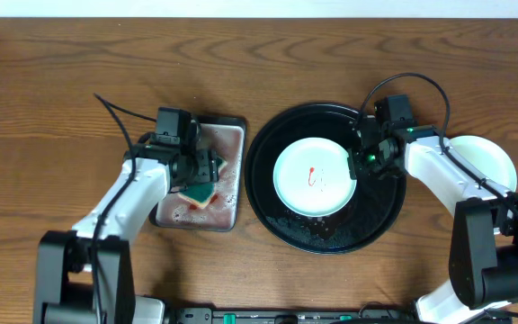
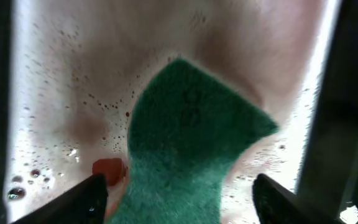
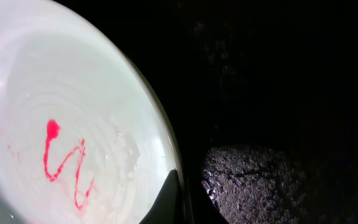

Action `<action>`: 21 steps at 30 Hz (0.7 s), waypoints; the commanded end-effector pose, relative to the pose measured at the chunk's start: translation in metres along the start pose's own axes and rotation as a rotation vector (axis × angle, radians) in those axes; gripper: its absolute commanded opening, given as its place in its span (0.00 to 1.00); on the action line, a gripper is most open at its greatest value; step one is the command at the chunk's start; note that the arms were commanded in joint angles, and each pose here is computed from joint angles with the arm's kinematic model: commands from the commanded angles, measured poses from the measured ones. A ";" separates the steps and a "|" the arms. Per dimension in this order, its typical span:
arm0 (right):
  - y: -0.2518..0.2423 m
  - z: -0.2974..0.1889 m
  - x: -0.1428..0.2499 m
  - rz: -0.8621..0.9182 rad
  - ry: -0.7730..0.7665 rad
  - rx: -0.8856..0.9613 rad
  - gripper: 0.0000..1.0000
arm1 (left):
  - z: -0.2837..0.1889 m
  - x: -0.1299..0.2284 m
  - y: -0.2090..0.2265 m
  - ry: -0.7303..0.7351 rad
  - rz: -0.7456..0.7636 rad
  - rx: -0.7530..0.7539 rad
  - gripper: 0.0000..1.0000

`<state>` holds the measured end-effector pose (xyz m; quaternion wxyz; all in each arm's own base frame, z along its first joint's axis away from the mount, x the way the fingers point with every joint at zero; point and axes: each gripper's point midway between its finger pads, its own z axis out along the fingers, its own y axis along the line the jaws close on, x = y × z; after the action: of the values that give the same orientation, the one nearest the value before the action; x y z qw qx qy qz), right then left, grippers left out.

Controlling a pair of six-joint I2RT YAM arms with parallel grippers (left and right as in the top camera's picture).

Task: Clean dirty plates on tray and stack at the side
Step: 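Rub the sponge in the soapy pan with the left gripper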

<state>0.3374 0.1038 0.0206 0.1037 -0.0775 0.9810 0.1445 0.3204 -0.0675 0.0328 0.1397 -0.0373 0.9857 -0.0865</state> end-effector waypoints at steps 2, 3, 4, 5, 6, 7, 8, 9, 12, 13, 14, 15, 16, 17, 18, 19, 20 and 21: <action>0.004 0.003 0.002 -0.013 0.006 -0.001 0.01 | 0.019 0.015 0.010 0.074 0.028 -0.034 0.70; 0.004 0.003 0.002 -0.013 0.006 -0.001 0.01 | 0.023 0.018 0.011 0.087 0.026 -0.037 0.66; 0.004 0.003 0.002 -0.013 0.006 -0.001 0.01 | 0.026 0.020 0.012 0.100 0.025 -0.040 0.55; 0.004 0.003 0.002 -0.013 0.006 -0.001 0.01 | 0.028 0.022 0.012 0.109 0.024 -0.042 0.44; 0.004 0.003 0.001 -0.013 0.005 -0.001 0.01 | 0.030 0.024 0.013 0.118 0.023 -0.044 0.28; 0.004 0.003 0.001 -0.013 0.005 -0.001 0.01 | 0.030 0.024 0.013 0.121 0.022 -0.045 0.13; 0.004 0.003 0.001 -0.014 0.003 -0.001 0.01 | 0.030 0.025 0.013 0.125 0.021 -0.045 0.08; 0.004 0.003 0.001 -0.014 0.003 -0.001 0.01 | 0.029 0.025 0.013 0.124 0.018 -0.045 0.07; 0.004 0.003 0.000 -0.015 -0.001 -0.001 0.01 | 0.022 0.023 0.012 0.111 0.001 -0.043 0.08; 0.004 0.003 0.000 -0.015 -0.001 -0.001 0.01 | 0.019 0.022 0.011 0.105 -0.008 -0.043 0.07; 0.004 0.003 0.000 -0.015 0.000 -0.001 0.01 | 0.015 0.021 0.011 0.097 -0.018 -0.041 0.07; 0.004 0.003 0.000 -0.015 0.000 -0.001 0.01 | 0.011 0.020 0.010 0.086 -0.031 -0.040 0.07; 0.004 0.003 0.000 -0.015 0.000 -0.001 0.01 | 0.008 0.019 0.009 0.080 -0.047 -0.039 0.07; 0.004 0.003 0.000 -0.018 0.000 -0.001 0.01 | 0.005 0.019 0.009 0.076 -0.063 -0.038 0.22; 0.004 0.003 0.000 -0.023 0.000 -0.001 0.01 | 0.003 0.019 0.009 0.072 -0.083 -0.038 0.50; 0.004 0.003 0.000 -0.023 0.000 -0.001 0.01 | 0.002 0.019 0.009 0.073 -0.100 -0.039 0.63; 0.004 0.003 0.000 -0.023 0.000 -0.001 0.01 | 0.001 0.020 0.009 0.075 -0.124 -0.040 0.68; 0.004 0.003 0.000 -0.023 0.000 -0.001 0.01 | 0.001 0.021 0.009 0.078 -0.138 -0.042 0.72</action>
<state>0.3397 0.1043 0.0212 0.1086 -0.0786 0.9803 0.1449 0.3024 -0.0655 0.0214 0.0926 -0.0659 0.9901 -0.0819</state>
